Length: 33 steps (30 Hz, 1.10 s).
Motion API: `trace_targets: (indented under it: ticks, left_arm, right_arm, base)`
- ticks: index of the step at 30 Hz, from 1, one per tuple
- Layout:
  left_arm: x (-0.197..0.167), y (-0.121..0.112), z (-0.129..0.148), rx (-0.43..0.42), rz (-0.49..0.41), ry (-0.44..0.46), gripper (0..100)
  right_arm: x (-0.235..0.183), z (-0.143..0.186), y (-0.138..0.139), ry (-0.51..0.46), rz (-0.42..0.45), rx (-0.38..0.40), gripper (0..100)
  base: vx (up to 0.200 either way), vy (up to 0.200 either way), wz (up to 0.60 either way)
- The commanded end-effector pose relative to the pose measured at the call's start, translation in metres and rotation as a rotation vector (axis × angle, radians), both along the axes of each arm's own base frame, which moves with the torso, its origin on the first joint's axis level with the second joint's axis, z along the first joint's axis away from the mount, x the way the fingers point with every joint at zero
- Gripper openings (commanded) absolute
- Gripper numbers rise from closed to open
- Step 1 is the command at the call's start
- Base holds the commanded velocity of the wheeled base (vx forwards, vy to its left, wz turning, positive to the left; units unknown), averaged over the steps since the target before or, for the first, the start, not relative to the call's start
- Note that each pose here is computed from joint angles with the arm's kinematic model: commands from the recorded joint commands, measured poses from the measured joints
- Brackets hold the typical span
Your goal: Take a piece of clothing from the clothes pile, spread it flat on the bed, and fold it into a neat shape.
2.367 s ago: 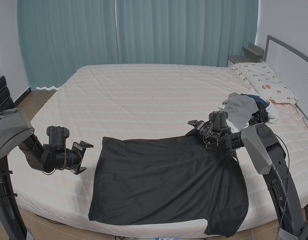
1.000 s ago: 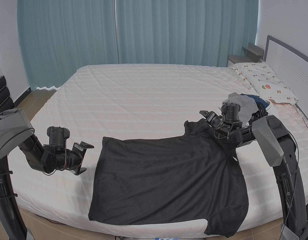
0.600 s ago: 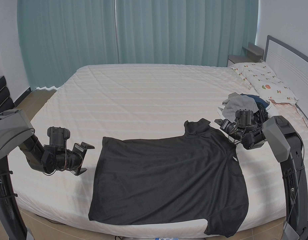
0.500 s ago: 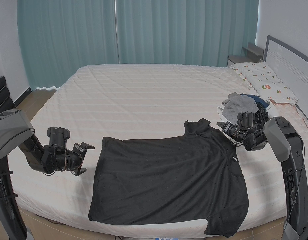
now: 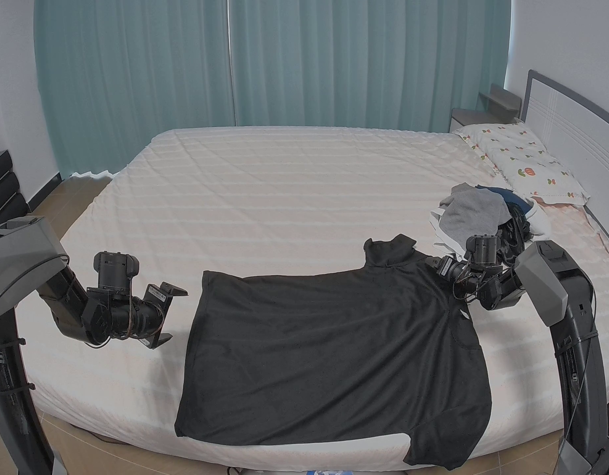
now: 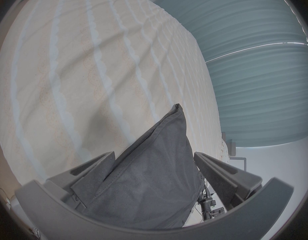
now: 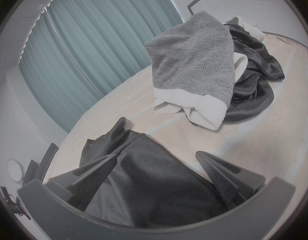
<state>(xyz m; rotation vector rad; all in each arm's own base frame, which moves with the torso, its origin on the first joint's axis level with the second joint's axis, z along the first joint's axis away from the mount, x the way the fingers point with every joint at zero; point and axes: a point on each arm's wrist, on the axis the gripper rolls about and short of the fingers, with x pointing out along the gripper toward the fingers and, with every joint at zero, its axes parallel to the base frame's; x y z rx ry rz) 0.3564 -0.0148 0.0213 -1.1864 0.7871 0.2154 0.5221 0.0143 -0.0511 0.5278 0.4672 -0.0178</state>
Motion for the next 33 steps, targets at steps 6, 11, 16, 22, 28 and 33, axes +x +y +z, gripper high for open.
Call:
trace_targets:
  ticks: [6,11,16,22,28,33]
  left_arm:
    - [0.000,0.000,0.000,-0.001,0.000,0.000,100]
    - [0.000,0.000,0.000,0.000,-0.001,0.000,100]
    - [0.000,0.000,0.000,0.000,-0.001,0.000,100]
    - [0.000,0.000,0.000,0.001,-0.002,0.001,100]
    - [0.000,0.000,0.000,0.000,-0.001,0.000,100]
    - [0.000,0.000,-0.001,0.002,0.000,0.001,100]
  right_arm:
    - [-0.001,-0.004,-0.018,0.007,-0.024,0.005,100]
    - [-0.002,-0.004,-0.030,0.001,-0.041,0.010,100]
    - [-0.007,-0.006,-0.035,0.022,-0.012,0.034,100]
    - [-0.015,-0.005,-0.034,0.047,0.034,0.075,100]
    - [-0.017,-0.008,-0.034,0.059,0.043,0.082,100]
    - [-0.018,-0.010,-0.034,0.067,0.043,0.082,0]
  base:
    - [0.000,0.000,0.00]
    - [0.000,0.000,0.00]
    - [0.000,0.000,0.00]
    - [0.000,0.000,0.00]
    - [0.000,0.000,0.00]
    - [0.000,0.000,0.00]
